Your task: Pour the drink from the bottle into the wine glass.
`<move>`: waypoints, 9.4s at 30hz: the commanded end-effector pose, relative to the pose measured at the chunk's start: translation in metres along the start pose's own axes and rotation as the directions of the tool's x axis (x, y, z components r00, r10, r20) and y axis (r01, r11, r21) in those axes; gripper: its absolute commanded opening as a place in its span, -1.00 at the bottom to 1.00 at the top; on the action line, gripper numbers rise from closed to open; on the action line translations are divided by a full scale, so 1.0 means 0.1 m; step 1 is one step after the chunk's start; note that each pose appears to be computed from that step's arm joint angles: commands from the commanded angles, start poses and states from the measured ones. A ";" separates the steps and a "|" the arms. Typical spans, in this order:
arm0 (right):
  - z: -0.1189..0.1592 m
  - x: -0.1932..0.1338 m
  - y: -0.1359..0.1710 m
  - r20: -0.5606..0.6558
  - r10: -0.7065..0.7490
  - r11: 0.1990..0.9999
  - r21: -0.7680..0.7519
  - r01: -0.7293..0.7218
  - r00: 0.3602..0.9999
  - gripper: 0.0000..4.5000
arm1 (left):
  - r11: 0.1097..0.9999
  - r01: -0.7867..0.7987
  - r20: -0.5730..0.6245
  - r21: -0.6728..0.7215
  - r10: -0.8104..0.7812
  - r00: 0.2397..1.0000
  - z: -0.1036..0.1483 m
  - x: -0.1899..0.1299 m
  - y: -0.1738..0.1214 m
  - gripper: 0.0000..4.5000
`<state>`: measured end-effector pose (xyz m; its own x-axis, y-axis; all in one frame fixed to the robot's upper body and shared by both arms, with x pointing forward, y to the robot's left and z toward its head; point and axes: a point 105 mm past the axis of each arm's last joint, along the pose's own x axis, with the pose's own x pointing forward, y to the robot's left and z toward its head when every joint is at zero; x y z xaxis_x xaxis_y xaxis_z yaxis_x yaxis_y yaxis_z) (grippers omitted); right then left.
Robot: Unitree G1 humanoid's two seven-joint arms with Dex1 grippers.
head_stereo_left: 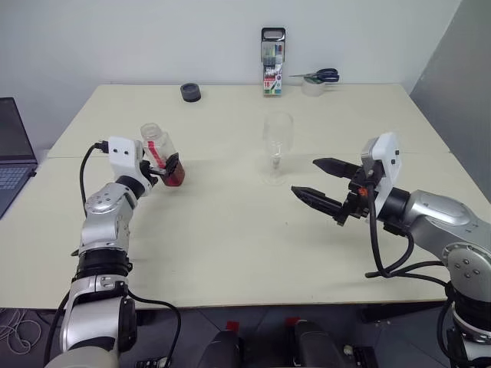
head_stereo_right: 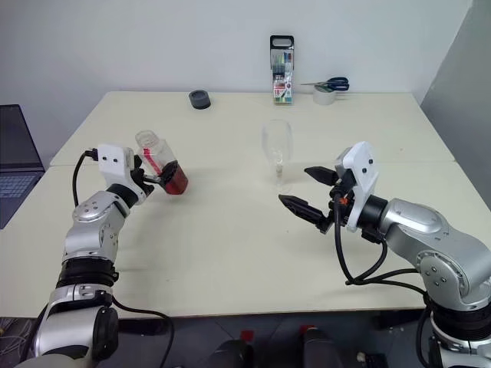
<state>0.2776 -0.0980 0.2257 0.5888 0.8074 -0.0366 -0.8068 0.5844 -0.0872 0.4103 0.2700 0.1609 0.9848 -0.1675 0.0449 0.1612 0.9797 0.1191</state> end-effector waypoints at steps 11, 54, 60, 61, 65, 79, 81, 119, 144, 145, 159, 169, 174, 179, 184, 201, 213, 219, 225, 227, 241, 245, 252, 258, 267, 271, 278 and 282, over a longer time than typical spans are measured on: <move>0.14 -0.01 0.00 0.051 -0.010 0.999 -0.048 0.012 0.999 0.99 | 1.000 0.003 0.072 0.021 -0.005 0.997 0.14 0.08 0.03 0.91; 0.39 0.12 -0.28 0.354 -0.244 0.939 -0.148 0.311 0.903 1.00 | 0.658 0.267 0.101 0.705 -0.466 0.879 1.55 0.69 -1.05 -0.23; 0.38 0.14 -0.26 0.363 -0.249 0.938 -0.140 0.316 0.898 1.00 | 0.614 0.258 0.087 0.746 -0.474 0.876 1.58 0.73 -1.15 -0.23; 0.39 0.14 -0.26 0.365 -0.250 0.938 -0.138 0.318 0.897 1.00 | 0.608 0.256 0.086 0.752 -0.475 0.876 1.59 0.74 -1.17 -0.23; 0.39 0.15 -0.25 0.370 -0.255 0.937 -0.134 0.323 0.893 1.00 | 0.587 0.251 0.078 0.770 -0.477 0.875 1.60 0.76 -1.23 -0.23; 0.34 0.14 -0.28 0.369 -0.270 0.933 -0.128 0.337 0.889 1.00 | 0.446 0.176 0.072 0.878 -0.486 0.871 1.69 0.79 -1.40 -0.23; 0.33 0.13 -0.29 0.368 -0.273 0.932 -0.129 0.339 0.889 1.00 | 0.430 0.163 0.073 0.888 -0.482 0.873 1.71 0.79 -1.41 -0.23; 0.37 0.13 -0.24 0.387 -0.277 0.929 -0.126 0.348 0.880 1.00 | 0.133 0.013 0.048 0.991 -0.446 0.894 1.75 0.83 -1.48 -0.23; 0.40 0.13 -0.25 0.391 -0.281 0.927 -0.125 0.353 0.877 1.00 | 0.033 -0.033 0.044 0.999 -0.424 0.905 1.77 0.85 -1.46 -0.23; 0.39 0.12 -0.26 0.390 -0.282 0.927 -0.124 0.353 0.877 1.00 | 0.030 -0.034 0.044 0.999 -0.423 0.905 1.77 0.85 -1.46 -0.23; 0.32 0.12 -0.26 0.384 -0.280 0.930 -0.120 0.348 0.880 1.00 | -0.001 -0.048 0.044 0.999 -0.413 0.910 1.78 0.85 -1.45 -0.23; 0.42 0.14 -0.22 0.395 -0.266 0.932 -0.127 0.340 0.879 1.00 | -0.010 -0.058 0.048 0.998 -0.408 0.912 1.80 0.86 -1.44 -0.23; 0.45 0.13 -0.22 0.398 -0.265 0.932 -0.127 0.339 0.878 1.00 | -0.012 -0.061 0.051 0.998 -0.406 0.913 1.81 0.86 -1.44 -0.23; 0.42 0.12 -0.23 0.397 -0.267 0.933 -0.122 0.339 0.878 1.00 | -0.017 -0.067 0.054 0.998 -0.401 0.915 1.83 0.86 -1.44 -0.23; 0.41 0.12 -0.23 0.399 -0.267 0.932 -0.122 0.340 0.877 1.00 | -0.021 -0.073 0.058 0.997 -0.395 0.917 1.85 0.86 -1.43 -0.23; 0.38 0.11 -0.20 0.396 -0.266 0.932 -0.129 0.340 0.879 1.00 | -0.030 -0.083 0.065 0.996 -0.386 0.920 1.89 0.87 -1.42 -0.23; 0.39 0.12 -0.18 0.401 -0.258 0.933 -0.132 0.334 0.879 1.00 | -0.044 -0.097 0.074 0.994 -0.370 0.926 1.93 0.87 -1.37 -0.23; 0.41 0.12 -0.18 0.404 -0.257 0.933 -0.133 0.334 0.878 1.00 | -0.050 -0.097 0.072 0.994 -0.371 0.926 1.93 0.87 -1.38 -0.23; 0.38 0.12 -0.19 0.399 -0.263 0.932 -0.128 0.338 0.878 1.00 | -0.050 -0.095 0.069 0.994 -0.378 0.923 1.92 0.87 -1.41 -0.23; 0.36 0.11 -0.20 0.397 -0.266 0.932 -0.127 0.339 0.878 1.00 | -0.050 -0.094 0.068 0.994 -0.382 0.922 1.92 0.87 -1.42 -0.23; 0.32 0.09 -0.22 0.395 -0.273 0.929 -0.128 0.346 0.878 1.00 | -0.047 -0.093 0.068 0.995 -0.386 0.920 1.92 0.87 -1.45 -0.23; 0.32 0.09 -0.22 0.394 -0.272 0.930 -0.128 0.346 0.878 1.00 | -0.046 -0.092 0.067 0.995 -0.386 0.920 1.91 0.87 -1.45 -0.23; 0.34 0.09 -0.21 0.395 -0.270 0.930 -0.129 0.344 0.878 1.00 | -0.046 -0.094 0.069 0.995 -0.387 0.919 1.92 0.87 -1.45 -0.23; 0.34 0.10 -0.20 0.393 -0.267 0.930 -0.135 0.342 0.880 1.00 | -0.045 -0.093 0.068 0.995 -0.386 0.920 1.92 0.88 -1.46 -0.23; 0.33 0.09 -0.20 0.389 -0.269 0.929 -0.137 0.344 0.881 1.00 | -0.021 -0.084 0.070 0.996 -0.379 0.923 1.92 0.88 -1.45 -0.23; 0.32 0.09 -0.21 0.384 -0.270 0.929 -0.138 0.344 0.883 1.00 | -0.022 -0.084 0.069 0.996 -0.380 0.923 1.92 0.88 -1.46 -0.23; 0.31 0.10 -0.20 0.383 -0.268 0.930 -0.136 0.341 0.884 1.00 | -0.024 -0.085 0.069 0.996 -0.384 0.921 1.92 0.88 -1.47 -0.23; 0.31 0.10 -0.19 0.384 -0.266 0.931 -0.137 0.339 0.884 1.00 | 0.024 -0.066 0.070 0.998 -0.387 0.919 1.92 0.88 -1.48 -0.23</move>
<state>0.3043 -0.0981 0.2456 0.7380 0.5914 0.3248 -0.5586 0.8056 -0.1975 0.4659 0.0957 0.3097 0.8516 -0.5241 -0.0092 -0.0749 -0.1390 0.9875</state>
